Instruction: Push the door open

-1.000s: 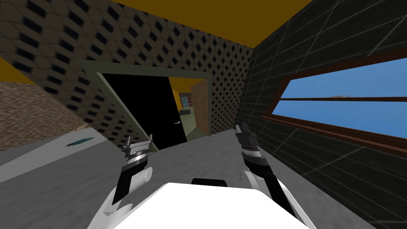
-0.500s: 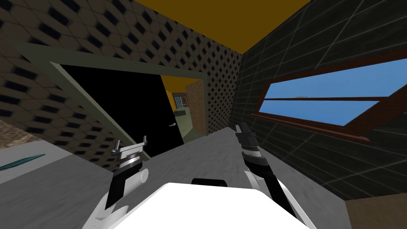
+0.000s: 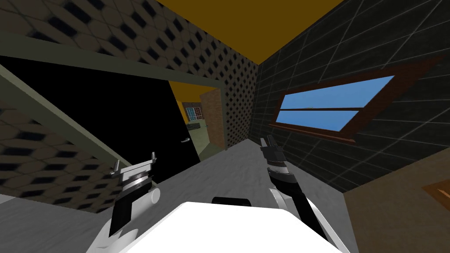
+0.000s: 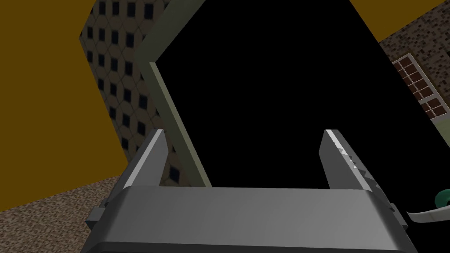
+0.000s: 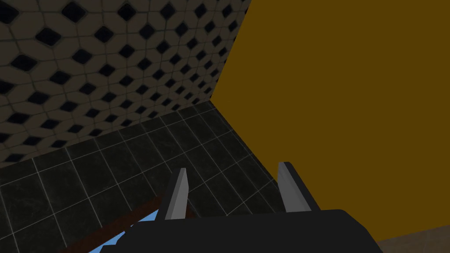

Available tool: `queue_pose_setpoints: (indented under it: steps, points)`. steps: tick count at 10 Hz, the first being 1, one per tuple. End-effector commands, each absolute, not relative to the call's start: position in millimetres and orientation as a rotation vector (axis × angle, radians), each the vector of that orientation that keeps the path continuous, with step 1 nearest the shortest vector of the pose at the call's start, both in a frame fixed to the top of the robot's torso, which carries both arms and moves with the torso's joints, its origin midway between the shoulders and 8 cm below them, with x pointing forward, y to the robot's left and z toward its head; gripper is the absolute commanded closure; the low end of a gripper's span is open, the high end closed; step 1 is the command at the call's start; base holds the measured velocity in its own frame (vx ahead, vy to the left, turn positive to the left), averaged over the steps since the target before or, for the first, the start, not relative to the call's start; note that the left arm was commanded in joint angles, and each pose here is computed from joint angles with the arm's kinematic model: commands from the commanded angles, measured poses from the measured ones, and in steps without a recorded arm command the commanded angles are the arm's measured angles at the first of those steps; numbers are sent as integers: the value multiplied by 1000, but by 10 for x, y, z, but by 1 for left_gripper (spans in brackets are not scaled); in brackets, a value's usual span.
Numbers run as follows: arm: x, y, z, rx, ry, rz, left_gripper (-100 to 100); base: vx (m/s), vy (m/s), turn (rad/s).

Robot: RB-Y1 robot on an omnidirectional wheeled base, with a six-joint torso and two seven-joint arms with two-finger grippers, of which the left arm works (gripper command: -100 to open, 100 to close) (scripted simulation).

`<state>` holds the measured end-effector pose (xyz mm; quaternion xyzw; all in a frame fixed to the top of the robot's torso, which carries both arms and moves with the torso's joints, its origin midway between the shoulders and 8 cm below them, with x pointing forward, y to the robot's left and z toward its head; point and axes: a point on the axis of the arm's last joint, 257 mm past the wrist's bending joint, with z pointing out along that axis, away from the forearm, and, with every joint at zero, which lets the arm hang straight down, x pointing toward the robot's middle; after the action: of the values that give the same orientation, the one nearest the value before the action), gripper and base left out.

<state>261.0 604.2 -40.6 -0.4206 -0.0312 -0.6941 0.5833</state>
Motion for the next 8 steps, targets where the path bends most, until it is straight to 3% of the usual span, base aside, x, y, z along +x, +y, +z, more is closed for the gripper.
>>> queue_pose_setpoints:
  steps: [1, 8]
  points:
    - [2512, 6157, -407, -979, -119, -1635, -100, -9, 102, -255]
    - [2120, 6535, -462, -950, -292, -1686, -100, -17, 98, -232]
